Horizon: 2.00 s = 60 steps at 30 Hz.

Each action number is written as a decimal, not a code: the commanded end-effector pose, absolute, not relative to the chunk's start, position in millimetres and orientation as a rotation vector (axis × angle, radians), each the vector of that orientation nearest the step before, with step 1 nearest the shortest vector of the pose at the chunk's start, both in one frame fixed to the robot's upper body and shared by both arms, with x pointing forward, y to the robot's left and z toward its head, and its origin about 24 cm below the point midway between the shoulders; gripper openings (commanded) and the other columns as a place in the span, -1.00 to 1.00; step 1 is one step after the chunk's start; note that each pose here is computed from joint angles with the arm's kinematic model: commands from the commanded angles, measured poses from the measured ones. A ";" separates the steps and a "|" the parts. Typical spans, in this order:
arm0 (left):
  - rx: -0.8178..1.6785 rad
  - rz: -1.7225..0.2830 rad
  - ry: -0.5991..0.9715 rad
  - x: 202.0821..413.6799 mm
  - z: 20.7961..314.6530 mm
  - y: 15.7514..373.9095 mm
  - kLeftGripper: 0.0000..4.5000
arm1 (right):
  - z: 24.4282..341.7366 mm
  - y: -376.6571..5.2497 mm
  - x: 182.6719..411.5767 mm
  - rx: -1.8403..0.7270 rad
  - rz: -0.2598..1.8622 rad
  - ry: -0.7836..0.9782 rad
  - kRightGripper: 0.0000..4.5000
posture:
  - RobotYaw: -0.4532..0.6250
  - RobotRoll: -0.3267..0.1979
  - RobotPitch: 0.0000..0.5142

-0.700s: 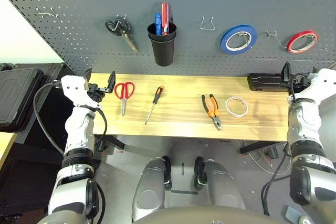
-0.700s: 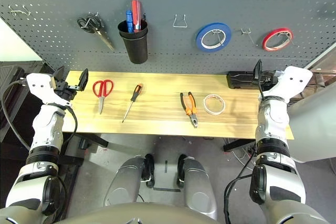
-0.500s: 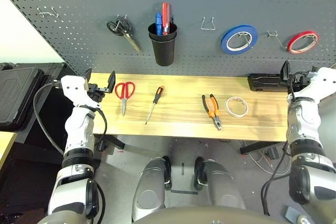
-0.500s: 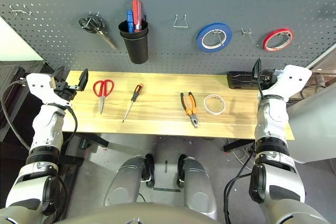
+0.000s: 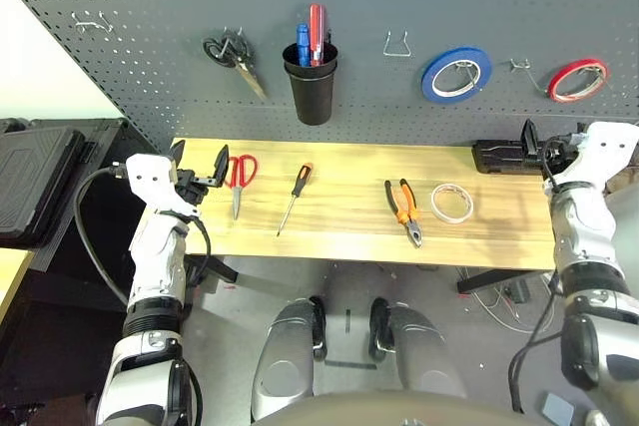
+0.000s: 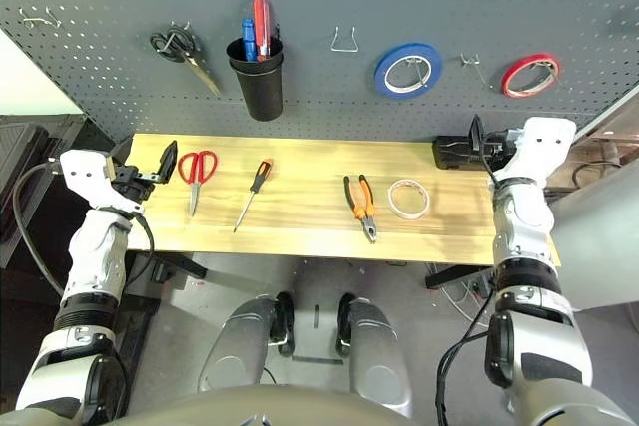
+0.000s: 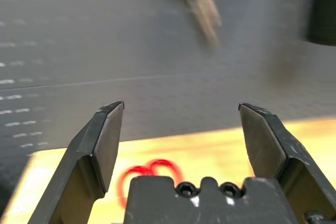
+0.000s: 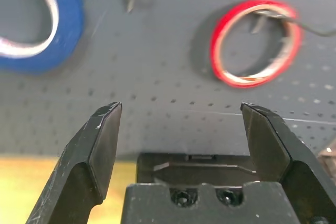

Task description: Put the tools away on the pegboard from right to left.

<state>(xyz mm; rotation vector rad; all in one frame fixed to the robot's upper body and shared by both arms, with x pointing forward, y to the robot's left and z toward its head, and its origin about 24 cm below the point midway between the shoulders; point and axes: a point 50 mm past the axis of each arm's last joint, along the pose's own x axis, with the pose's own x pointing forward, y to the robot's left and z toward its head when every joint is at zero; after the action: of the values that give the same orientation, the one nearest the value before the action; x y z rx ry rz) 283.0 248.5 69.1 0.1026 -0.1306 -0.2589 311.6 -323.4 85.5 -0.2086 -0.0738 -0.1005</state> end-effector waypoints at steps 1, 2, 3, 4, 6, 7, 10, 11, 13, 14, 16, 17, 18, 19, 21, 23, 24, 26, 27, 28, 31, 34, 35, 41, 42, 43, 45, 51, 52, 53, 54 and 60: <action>0.104 -0.434 -0.073 275.1 68.7 229.1 0.98 | 85.9 -331.9 310.9 -0.236 -0.029 0.010 1.00 | 0.14 0.25 -0.25; 0.096 -0.490 -0.062 272.4 69.6 222.3 0.98 | 86.4 -334.4 310.4 -0.243 -0.004 0.036 1.00 | 0.13 0.25 -0.24; 0.085 -0.536 -0.052 270.0 70.6 216.5 0.98 | 87.2 -336.7 309.7 -0.247 0.015 0.052 1.00 | 0.13 0.25 -0.24; 0.077 -0.559 -0.045 268.3 71.2 213.7 0.98 | 87.4 -337.7 309.2 -0.248 0.026 0.059 1.00 | 0.12 0.25 -0.24; 0.076 -0.638 -0.044 264.9 74.4 204.7 0.98 | 88.2 -341.3 307.3 -0.257 0.057 0.080 1.00 | 0.11 0.25 -0.25; 0.074 -0.668 -0.043 263.4 75.6 201.6 0.98 | 88.0 -342.5 306.5 -0.256 0.068 0.093 1.00 | 0.11 0.25 -0.24; 0.068 -0.772 -0.020 260.3 78.3 188.6 0.98 | 87.4 -345.9 304.5 -0.257 0.112 0.137 1.00 | 0.09 0.25 -0.24; 0.076 -0.803 -0.011 259.8 78.6 184.4 0.98 | 86.0 -345.8 304.3 -0.247 0.132 0.161 1.00 | 0.09 0.25 -0.24; 0.100 -0.854 0.004 259.2 78.1 177.4 0.98 | 83.1 -344.4 303.6 -0.234 0.175 0.203 1.00 | 0.08 0.25 -0.23; 0.114 -0.876 0.010 258.9 77.6 174.4 0.98 | 82.4 -343.1 303.3 -0.231 0.198 0.213 1.00 | 0.08 0.25 -0.22; 0.151 -0.919 0.034 258.1 74.8 169.3 0.98 | 80.7 -339.6 302.7 -0.218 0.256 0.237 1.00 | 0.08 0.25 -0.21; 0.172 -0.940 0.045 257.6 73.2 167.2 0.98 | 79.8 -338.4 302.4 -0.223 0.278 0.251 1.00 | 0.08 0.25 -0.20; 0.198 -0.959 0.064 257.3 70.8 165.6 0.98 | 78.6 -337.4 302.2 -0.229 0.297 0.271 1.00 | 0.08 0.25 -0.20; 0.215 -0.970 0.076 257.1 69.3 164.7 0.98 | 77.8 -336.9 302.0 -0.235 0.307 0.283 1.00 | 0.08 0.25 -0.20; 0.260 -0.989 0.102 257.3 65.9 163.9 0.98 | 75.7 -335.4 302.1 -0.246 0.339 0.317 1.00 | 0.08 0.25 -0.17; 0.291 -1.003 0.116 257.7 63.3 163.1 0.98 | 73.6 -333.7 302.3 -0.261 0.378 0.350 1.00 | 0.08 0.25 -0.15; 0.301 -1.007 0.122 258.0 62.4 162.5 0.98 | 72.3 -333.0 302.3 -0.265 0.396 0.370 1.00 | 0.08 0.25 -0.13; 0.318 -1.013 0.127 258.6 61.1 161.2 0.98 | 69.4 -332.0 302.5 -0.280 0.427 0.411 1.00 | 0.08 0.25 -0.11; 0.327 -1.016 0.130 258.6 60.6 160.6 0.98 | 68.1 -331.3 302.7 -0.290 0.445 0.431 1.00 | 0.08 0.25 -0.09; 0.334 -1.017 0.134 259.2 59.9 160.1 0.98 | 66.9 -330.2 303.5 -0.305 0.461 0.450 1.00 | 0.08 0.25 -0.09; 0.358 -1.023 0.146 258.8 57.9 159.6 0.98 | 64.7 -327.9 305.9 -0.340 0.499 0.505 1.00 | 0.08 0.25 -0.01; 0.399 -1.032 0.157 257.5 55.8 160.5 0.98 | 64.0 -324.8 308.7 -0.383 0.545 0.558 1.00 | 0.08 0.25 0.05; 0.403 -1.032 0.157 257.1 55.6 160.6 0.98 | 63.8 -323.7 309.5 -0.395 0.563 0.574 1.00 | 0.08 0.25 0.07; 0.409 -1.036 0.161 255.3 56.2 160.4 0.98 | 63.5 -312.0 318.0 -0.457 0.652 0.650 1.00 | 0.09 0.25 0.19; 0.411 -1.036 0.163 255.4 56.0 160.3 0.98 | 62.9 -309.4 319.6 -0.463 0.664 0.664 1.00 | 0.09 0.25 0.19; 0.412 -1.036 0.163 254.8 56.0 160.4 0.98 | 62.1 -307.0 320.7 -0.470 0.677 0.677 1.00 | 0.10 0.25 0.22; 0.413 -1.036 0.165 253.8 56.4 160.1 0.98 | 58.0 -299.8 323.3 -0.487 0.703 0.714 1.00 | 0.10 0.25 0.26; 0.411 -1.035 0.173 247.6 56.0 160.3 0.98 | 43.7 -283.6 326.3 -0.516 0.727 0.771 1.00 | 0.13 0.25 0.35; 0.410 -1.034 0.175 246.5 55.9 160.3 0.98 | 40.7 -281.6 325.9 -0.519 0.730 0.781 1.00 | 0.13 0.25 0.35; 0.409 -1.034 0.177 245.6 55.9 160.3 0.98 | 38.2 -279.9 325.4 -0.522 0.733 0.788 1.00 | 0.13 0.25 0.36; 0.409 -1.033 0.178 244.4 55.9 160.2 0.98 | 36.1 -278.9 324.8 -0.524 0.736 0.795 1.00 | 0.14 0.25 0.37; 0.407 -1.022 0.183 242.0 57.3 160.1 0.98 | 19.3 -268.3 321.2 -0.571 0.743 0.844 1.00 | 0.18 0.25 0.42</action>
<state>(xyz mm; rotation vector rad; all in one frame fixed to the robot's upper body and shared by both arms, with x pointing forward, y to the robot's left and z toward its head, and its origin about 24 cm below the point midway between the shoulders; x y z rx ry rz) 247.9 161.7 60.7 0.3974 0.1600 -1.0106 329.3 -264.2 30.7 -0.5560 0.7858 0.7527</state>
